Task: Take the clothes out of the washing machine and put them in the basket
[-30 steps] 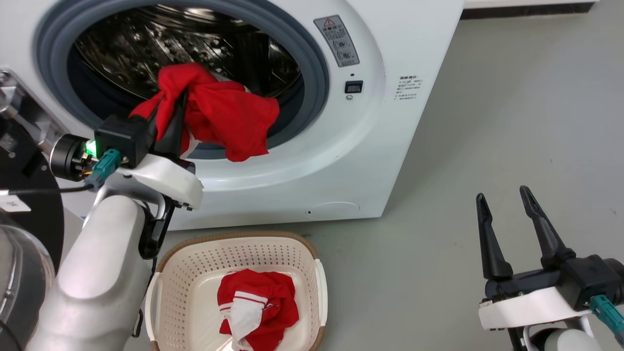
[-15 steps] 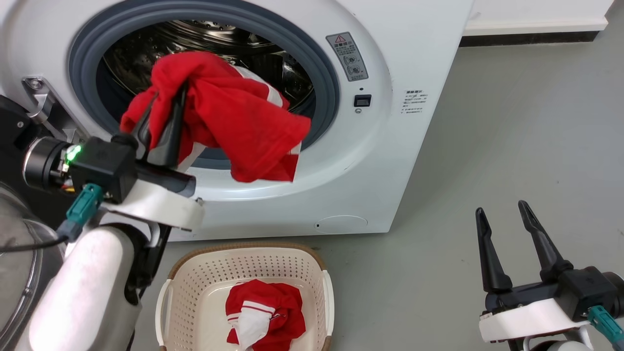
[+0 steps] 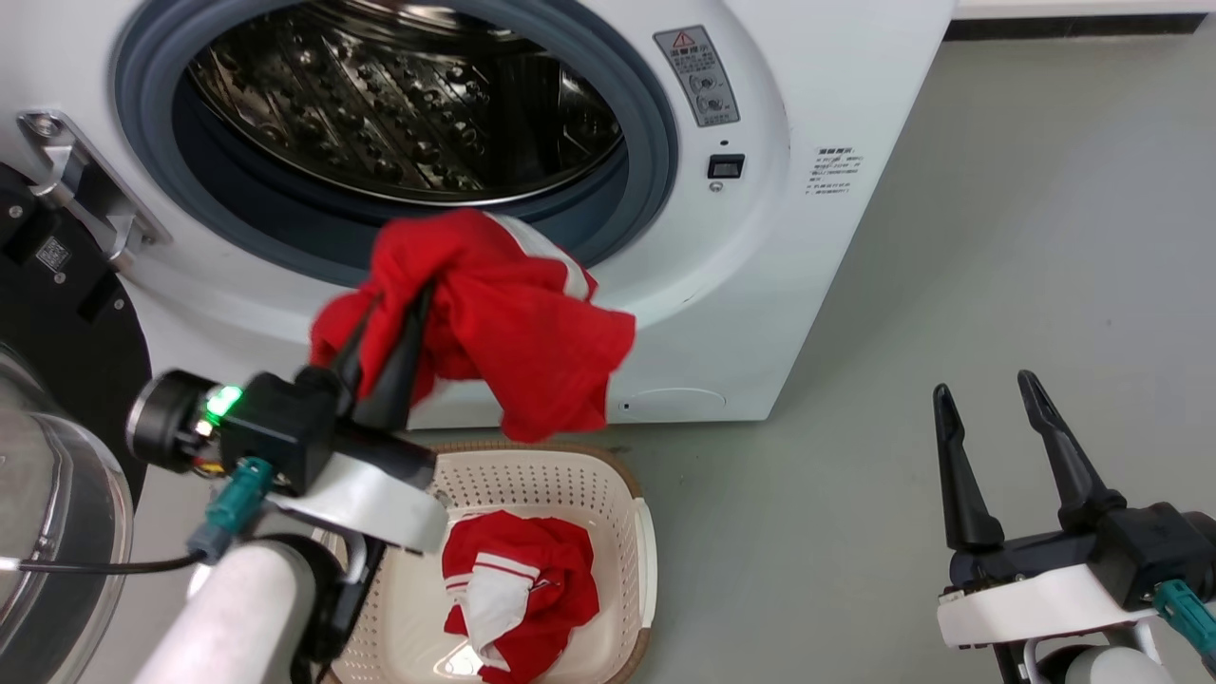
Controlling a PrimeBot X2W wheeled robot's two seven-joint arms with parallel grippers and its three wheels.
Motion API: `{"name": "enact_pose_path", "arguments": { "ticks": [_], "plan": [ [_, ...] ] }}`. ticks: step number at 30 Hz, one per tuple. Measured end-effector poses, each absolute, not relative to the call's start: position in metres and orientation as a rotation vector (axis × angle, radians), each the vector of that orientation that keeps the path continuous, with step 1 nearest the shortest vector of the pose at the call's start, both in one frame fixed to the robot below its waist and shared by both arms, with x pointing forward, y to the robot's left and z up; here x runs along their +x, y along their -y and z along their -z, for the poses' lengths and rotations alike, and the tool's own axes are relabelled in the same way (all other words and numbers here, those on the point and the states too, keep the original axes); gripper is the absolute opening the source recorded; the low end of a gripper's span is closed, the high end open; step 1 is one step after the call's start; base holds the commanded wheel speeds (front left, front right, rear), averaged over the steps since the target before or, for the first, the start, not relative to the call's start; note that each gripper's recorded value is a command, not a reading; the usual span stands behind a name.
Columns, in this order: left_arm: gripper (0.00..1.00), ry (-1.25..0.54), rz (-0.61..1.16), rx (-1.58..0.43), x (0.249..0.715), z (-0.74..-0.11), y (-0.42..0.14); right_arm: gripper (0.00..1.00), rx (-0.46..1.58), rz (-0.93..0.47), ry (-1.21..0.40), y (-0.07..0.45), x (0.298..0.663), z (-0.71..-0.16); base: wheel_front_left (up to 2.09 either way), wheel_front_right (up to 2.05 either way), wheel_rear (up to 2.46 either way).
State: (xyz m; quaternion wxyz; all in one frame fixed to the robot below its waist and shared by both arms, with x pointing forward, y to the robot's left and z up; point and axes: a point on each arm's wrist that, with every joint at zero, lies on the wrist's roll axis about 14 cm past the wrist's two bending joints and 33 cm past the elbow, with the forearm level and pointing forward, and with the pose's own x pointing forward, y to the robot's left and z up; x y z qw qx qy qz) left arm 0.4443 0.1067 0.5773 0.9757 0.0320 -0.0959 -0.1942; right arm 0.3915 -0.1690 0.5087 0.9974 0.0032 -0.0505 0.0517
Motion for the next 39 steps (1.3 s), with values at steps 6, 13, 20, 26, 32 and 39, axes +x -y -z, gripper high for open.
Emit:
{"name": "enact_pose_path", "arguments": {
  "ticks": [6, 13, 20, 26, 32, 39],
  "plan": [
    [0.0, 0.034, 0.428, 0.029, 0.439, -0.518, -0.095, 1.0, 0.002, -0.103, 0.085, 0.17, 0.403, -0.501, 0.0, 0.0, 0.0],
    [0.0, -0.169, 0.462, -0.017, 0.435, -0.439, -0.084, 1.0, -0.008, -0.102, 0.063, 0.171, 0.425, -0.488, 0.0, 0.0, 0.0],
    [0.0, -0.375, 0.478, -0.062, 0.435, -0.354, -0.078, 1.0, -0.019, -0.085, 0.02, 0.178, 0.446, -0.464, 0.0, 0.0, 0.0],
    [0.0, -0.585, 0.461, -0.061, 0.427, -0.275, -0.083, 1.0, -0.024, -0.07, -0.022, 0.185, 0.461, -0.44, 0.0, 0.0, 0.0],
    [0.0, -0.751, 0.449, -0.049, 0.425, -0.212, -0.086, 1.0, -0.029, -0.043, -0.07, 0.196, 0.472, -0.413, 0.0, 0.0, 0.0],
    [0.0, -0.887, 0.452, -0.024, 0.427, -0.158, -0.082, 1.0, -0.034, -0.024, -0.13, 0.205, 0.483, -0.378, 0.0, 0.0, 0.0]
  ]
}}
